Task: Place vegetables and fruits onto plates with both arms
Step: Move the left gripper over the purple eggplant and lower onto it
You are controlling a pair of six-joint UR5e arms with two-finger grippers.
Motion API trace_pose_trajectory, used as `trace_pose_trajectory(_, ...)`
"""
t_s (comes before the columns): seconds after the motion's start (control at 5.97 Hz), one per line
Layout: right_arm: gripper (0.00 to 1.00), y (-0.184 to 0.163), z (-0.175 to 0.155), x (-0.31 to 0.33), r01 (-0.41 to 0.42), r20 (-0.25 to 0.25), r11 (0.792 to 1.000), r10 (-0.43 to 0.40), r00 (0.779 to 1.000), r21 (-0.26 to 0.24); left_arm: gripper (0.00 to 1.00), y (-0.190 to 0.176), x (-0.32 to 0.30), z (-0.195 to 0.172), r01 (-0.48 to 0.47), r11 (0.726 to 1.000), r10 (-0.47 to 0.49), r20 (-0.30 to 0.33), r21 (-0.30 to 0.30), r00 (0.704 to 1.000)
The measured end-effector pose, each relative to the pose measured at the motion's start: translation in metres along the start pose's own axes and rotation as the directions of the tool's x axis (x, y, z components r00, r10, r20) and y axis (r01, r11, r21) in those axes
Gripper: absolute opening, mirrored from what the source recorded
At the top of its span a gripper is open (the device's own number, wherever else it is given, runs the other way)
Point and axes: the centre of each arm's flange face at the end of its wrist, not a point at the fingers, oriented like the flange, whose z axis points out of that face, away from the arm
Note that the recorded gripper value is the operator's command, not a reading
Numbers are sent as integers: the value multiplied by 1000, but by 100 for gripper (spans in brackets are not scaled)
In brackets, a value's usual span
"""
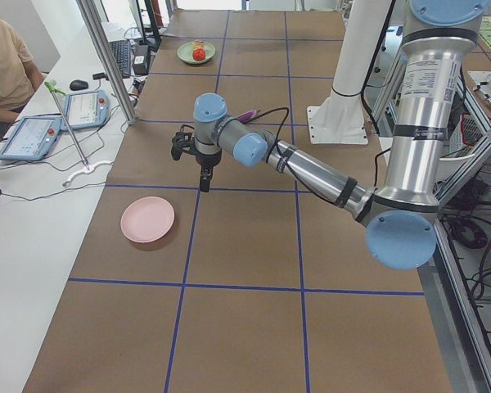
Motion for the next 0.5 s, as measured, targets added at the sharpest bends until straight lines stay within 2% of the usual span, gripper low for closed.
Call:
trace_pose_trajectory(0.34,100,0,0,0,-1,1,1000,1,1000,0,100,21,146,61,-12,999,11,-24,-30,1000)
trace_pose_trajectory(0.5,100,0,0,0,-1,1,1000,1,1000,-1,100,31,217,90,11,998,-14,-44,-58,999)
